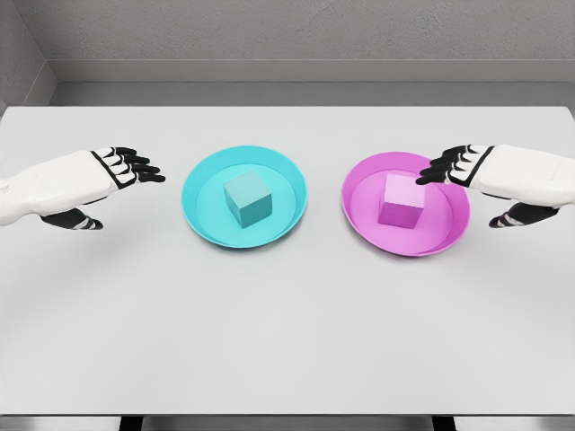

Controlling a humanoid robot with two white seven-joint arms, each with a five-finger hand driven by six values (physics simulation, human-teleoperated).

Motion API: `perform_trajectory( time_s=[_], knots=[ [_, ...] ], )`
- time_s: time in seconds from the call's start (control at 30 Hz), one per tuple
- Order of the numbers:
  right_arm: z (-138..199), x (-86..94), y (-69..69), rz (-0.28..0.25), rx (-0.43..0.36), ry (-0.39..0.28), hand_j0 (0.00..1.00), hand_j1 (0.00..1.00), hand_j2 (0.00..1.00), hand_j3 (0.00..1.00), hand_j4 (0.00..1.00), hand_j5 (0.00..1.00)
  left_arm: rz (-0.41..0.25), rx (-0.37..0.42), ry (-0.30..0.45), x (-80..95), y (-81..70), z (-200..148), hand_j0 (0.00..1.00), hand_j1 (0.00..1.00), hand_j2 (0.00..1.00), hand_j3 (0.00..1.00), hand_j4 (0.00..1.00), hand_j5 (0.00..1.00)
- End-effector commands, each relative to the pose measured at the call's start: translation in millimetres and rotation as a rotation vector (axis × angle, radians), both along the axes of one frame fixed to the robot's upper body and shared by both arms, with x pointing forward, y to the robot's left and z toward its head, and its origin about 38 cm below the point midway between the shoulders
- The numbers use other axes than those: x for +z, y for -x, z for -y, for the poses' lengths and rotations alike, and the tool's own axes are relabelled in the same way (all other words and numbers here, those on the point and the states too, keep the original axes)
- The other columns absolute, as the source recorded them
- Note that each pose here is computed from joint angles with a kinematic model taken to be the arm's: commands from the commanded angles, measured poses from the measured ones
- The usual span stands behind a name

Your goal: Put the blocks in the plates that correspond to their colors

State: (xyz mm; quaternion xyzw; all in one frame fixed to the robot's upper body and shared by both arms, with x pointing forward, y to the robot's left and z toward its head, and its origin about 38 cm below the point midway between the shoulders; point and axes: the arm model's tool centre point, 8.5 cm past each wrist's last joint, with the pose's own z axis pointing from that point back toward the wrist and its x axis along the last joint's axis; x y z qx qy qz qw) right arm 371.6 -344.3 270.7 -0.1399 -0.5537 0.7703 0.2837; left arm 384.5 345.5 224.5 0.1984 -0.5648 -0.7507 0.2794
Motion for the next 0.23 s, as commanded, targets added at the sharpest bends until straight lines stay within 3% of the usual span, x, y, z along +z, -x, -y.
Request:
perform_trajectory(
  time_s=[0.0,0.2],
  knots=[
    [-0.6,2.8,1.2,0.006,0.008,-0.003,1.0,1.0,1.0,1.0,1.0,1.0,-0.002,0.001,0.005,0.3,0.0,-0.2,1.0,1.0,1.0,1.0,1.0,1.0],
    [-1.4,1.7,1.2,0.003,0.01,-0.004,1.0,1.0,1.0,1.0,1.0,1.0,-0.001,0.002,0.005,0.8,-0.1,-0.4,1.0,1.0,1.0,1.0,1.0,1.0]
  ],
)
